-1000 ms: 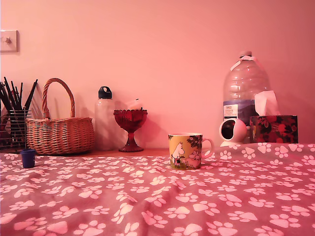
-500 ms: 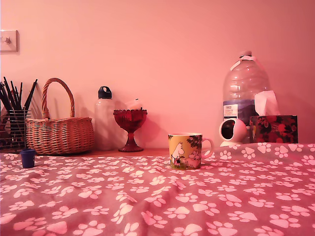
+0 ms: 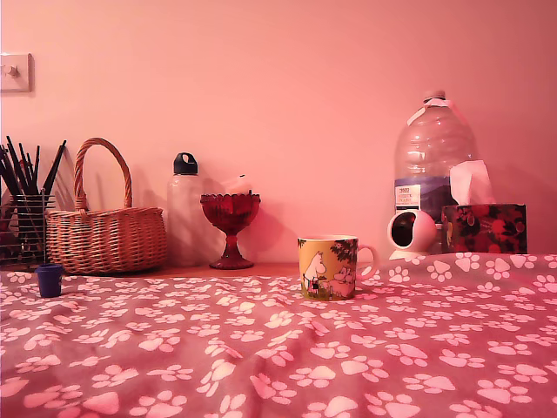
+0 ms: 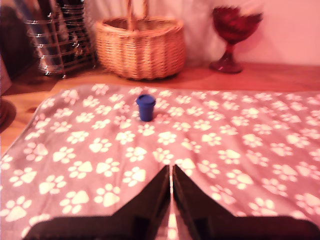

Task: Pick the coffee capsule and then drop it inside the coffee cup in front of you

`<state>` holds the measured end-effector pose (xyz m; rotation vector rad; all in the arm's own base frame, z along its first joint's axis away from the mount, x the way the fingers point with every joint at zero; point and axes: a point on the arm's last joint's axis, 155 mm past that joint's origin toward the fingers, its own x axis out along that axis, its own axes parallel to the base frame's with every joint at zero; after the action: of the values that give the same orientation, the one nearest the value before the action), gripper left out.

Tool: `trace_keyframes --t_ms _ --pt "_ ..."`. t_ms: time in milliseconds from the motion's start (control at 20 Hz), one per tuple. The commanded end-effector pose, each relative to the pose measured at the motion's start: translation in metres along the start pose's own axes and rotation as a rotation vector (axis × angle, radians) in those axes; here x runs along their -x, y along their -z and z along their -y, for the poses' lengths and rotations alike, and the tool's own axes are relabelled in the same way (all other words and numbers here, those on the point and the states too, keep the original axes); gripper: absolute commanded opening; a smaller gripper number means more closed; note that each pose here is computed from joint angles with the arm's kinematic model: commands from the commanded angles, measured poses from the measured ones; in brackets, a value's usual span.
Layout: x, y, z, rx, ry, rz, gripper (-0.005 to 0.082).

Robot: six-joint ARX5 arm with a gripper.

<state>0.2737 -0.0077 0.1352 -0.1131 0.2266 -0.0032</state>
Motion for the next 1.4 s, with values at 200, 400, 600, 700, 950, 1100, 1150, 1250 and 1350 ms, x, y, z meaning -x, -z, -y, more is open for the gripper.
trace_keyframes --t_ms 200,400,600,700,950,1100,1150,1250,1350 --pt "-0.005 -0.020 0.000 0.004 -0.002 0.073 0.0402" --pt "-0.010 -0.010 -0.001 0.002 -0.008 0.032 0.0557" --pt "-0.017 -0.006 -0.002 0.001 -0.012 0.016 0.0556" --pt "-0.020 -0.007 -0.004 0.003 -0.019 0.024 0.0556" --pt "-0.033 -0.008 -0.011 0.012 -0.020 0.035 0.0556" --pt "-0.041 -0.007 -0.019 0.016 -0.032 0.037 0.0556" --pt "-0.044 -0.006 -0.019 0.013 -0.022 0.039 0.0556" --pt "-0.049 -0.006 -0.018 -0.007 -0.009 0.045 0.0556" --pt "-0.053 -0.006 -0.015 -0.030 0.007 0.051 0.0556"
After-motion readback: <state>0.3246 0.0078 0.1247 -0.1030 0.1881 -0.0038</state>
